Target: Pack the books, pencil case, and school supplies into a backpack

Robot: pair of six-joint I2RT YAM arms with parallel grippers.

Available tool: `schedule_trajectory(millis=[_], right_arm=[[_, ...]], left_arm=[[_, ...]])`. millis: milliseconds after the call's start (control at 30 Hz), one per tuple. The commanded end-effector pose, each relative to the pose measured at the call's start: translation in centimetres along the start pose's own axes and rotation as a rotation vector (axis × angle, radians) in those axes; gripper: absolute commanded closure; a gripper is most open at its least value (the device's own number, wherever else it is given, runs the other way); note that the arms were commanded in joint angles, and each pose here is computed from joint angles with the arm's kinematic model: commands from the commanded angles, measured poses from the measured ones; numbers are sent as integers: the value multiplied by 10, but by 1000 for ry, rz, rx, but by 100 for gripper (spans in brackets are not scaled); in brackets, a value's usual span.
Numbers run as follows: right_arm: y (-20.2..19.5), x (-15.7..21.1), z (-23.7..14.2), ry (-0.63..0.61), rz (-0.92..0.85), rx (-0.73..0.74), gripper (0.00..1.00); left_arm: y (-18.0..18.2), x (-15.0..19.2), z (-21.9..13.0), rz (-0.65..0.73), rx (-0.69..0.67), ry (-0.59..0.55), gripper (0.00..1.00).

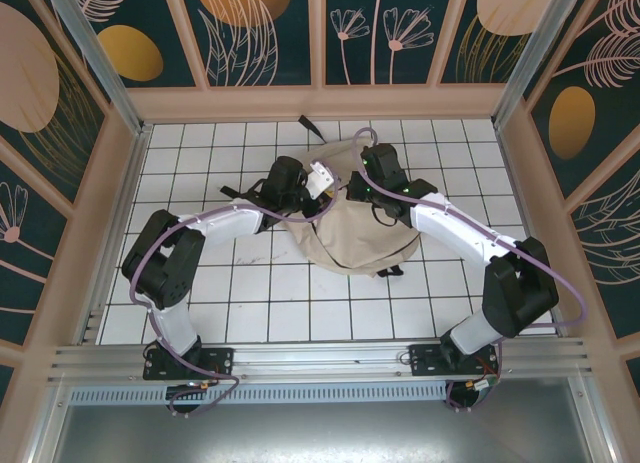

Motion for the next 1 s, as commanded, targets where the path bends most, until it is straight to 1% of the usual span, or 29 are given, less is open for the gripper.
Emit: schedule_trajectory(millis=[0, 67, 167, 200, 300, 367, 400, 467, 500, 533, 567, 633, 667, 767, 833, 967], right_arm=[[-17, -25, -12, -151, 19, 112, 100], [-24, -30, -14, -192, 16, 175, 100], [-30, -35, -16, -237, 15, 227, 100], [-39, -44, -17, -258, 32, 255, 100], [-48, -50, -15, -286, 42, 302, 100], [-53, -51, -9, -275, 43, 314, 100], [-51, -49, -6, -244, 37, 287, 100], [-34, -36, 6, -85, -8, 84, 100], [-27, -31, 9, -22, -2, 10, 100], [-24, -27, 12, 26, 27, -29, 96], [-22, -24, 14, 54, 57, -42, 85], [-20, -23, 15, 78, 125, -54, 68], [-19, -22, 14, 85, 160, -52, 63], [-22, -23, 12, 73, 252, -33, 51], [-23, -22, 12, 76, 289, -22, 50], [-24, -21, 23, 92, 311, -1, 50]], left_arm=[[6, 0, -8, 80, -52, 9, 86], [4, 2, -11, 84, -51, 10, 89], [3, 4, -13, 84, -55, 20, 92], [2, 6, -13, 83, -53, 27, 93], [1, 10, -13, 76, -55, 44, 94], [1, 10, -14, 73, -56, 42, 94], [1, 9, -14, 72, -55, 37, 94], [0, 6, -15, 69, -49, 22, 94], [0, 6, -15, 68, -46, 16, 94], [0, 5, -15, 67, -45, 11, 94], [0, 4, -14, 68, -46, 6, 94], [0, 4, -14, 68, -44, 2, 94], [1, 4, -13, 67, -46, 0, 94], [0, 2, -14, 70, -45, -9, 94], [0, 1, -14, 70, -42, -17, 94], [-2, -2, -15, 71, -28, -42, 94]])
Point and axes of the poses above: each hand's point on the last joint's axis, 136 mm out from that joint toward the fingers, its own z axis out along the fingers, its own y axis along the line the jaws close on, x = y × z, the point moved 6 cm from there along -z, back along the fingers, and after that the axes turned 14 degrees about z, right-handed, at the moved point
